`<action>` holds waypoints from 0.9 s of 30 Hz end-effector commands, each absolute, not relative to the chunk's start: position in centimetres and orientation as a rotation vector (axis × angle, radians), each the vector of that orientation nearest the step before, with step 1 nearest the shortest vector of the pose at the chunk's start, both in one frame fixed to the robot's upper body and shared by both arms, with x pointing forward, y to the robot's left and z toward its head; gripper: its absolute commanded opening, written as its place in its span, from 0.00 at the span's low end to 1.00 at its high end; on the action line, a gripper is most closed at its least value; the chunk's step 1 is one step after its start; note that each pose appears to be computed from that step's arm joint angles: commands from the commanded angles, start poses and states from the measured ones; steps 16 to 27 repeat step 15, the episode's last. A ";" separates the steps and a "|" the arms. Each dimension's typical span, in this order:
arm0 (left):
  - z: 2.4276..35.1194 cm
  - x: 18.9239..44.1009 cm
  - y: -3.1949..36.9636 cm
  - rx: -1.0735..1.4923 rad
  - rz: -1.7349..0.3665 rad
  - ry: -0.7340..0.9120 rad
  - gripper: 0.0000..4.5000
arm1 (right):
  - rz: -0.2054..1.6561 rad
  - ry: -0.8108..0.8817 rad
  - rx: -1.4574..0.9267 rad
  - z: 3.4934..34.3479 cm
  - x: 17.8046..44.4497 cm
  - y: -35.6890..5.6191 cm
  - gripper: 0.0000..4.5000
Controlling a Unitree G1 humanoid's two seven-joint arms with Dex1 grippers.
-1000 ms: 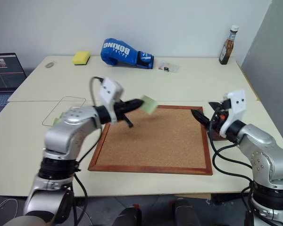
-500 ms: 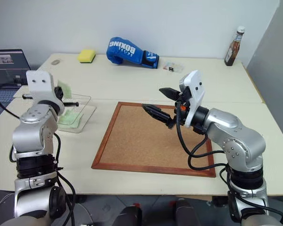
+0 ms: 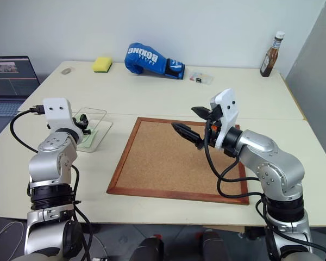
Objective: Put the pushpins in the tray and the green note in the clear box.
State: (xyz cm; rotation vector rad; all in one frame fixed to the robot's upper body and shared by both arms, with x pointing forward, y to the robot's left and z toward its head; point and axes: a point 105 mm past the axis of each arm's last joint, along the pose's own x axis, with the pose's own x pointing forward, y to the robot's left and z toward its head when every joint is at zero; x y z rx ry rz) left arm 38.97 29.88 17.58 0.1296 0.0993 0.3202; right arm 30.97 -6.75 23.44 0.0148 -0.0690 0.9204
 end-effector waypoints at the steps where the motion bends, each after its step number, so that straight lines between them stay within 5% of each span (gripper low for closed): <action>1: 20.3 39.1 27.7 0.186 0.189 -0.027 0.73 | 0.871 -0.129 0.007 24.8 30.6 -7.7 1.00; 7: 19.5 36.9 19.9 0.224 -0.103 -0.127 0.96 | 0.545 -0.082 -0.102 21.5 32.2 -11.0 1.00; 13: 13.6 33.3 16.1 0.114 -0.124 -0.041 0.96 | 0.219 -0.067 -0.160 16.4 32.3 -14.7 1.00; 27: 12.5 32.7 15.5 0.089 -0.116 -0.030 0.96 | 0.180 -0.056 -0.131 15.2 31.9 -14.8 1.00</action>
